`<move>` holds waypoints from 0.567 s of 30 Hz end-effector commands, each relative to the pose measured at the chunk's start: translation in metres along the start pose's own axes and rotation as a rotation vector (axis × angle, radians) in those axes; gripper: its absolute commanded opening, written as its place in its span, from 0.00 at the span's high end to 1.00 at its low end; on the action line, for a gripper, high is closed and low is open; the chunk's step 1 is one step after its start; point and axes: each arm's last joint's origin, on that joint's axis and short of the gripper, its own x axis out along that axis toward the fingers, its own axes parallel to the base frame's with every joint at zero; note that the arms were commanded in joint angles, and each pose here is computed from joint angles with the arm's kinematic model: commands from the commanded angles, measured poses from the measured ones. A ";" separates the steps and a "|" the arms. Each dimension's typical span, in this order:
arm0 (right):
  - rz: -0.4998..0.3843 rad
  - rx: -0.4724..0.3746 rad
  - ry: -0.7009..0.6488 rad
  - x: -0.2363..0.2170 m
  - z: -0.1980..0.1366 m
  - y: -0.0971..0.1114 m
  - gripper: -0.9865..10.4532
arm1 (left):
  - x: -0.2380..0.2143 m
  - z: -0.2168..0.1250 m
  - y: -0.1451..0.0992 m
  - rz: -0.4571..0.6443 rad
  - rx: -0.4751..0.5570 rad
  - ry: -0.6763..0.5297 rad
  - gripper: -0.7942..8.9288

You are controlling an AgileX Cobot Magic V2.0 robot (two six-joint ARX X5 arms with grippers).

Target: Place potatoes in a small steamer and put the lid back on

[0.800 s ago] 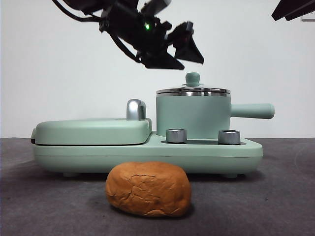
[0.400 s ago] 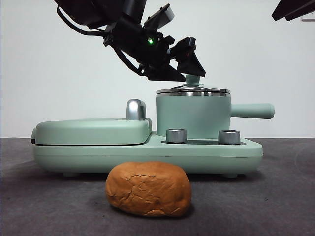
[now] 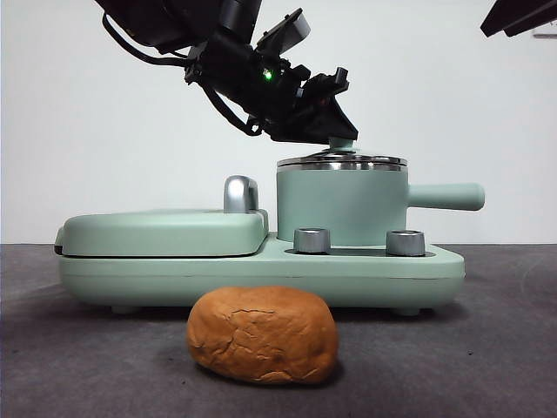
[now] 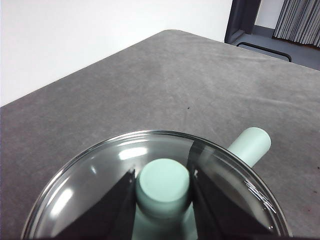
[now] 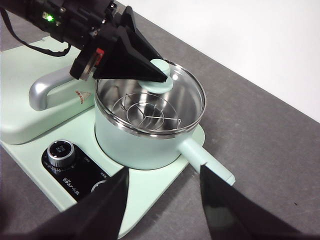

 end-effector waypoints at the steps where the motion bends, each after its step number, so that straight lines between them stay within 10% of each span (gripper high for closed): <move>1: -0.004 0.011 -0.013 0.000 0.005 -0.001 0.72 | 0.008 -0.002 0.000 -0.004 0.005 0.003 0.91; 17: -0.004 0.013 -0.013 0.000 0.005 -0.001 0.72 | -0.006 0.018 -0.002 0.007 0.138 -0.052 0.91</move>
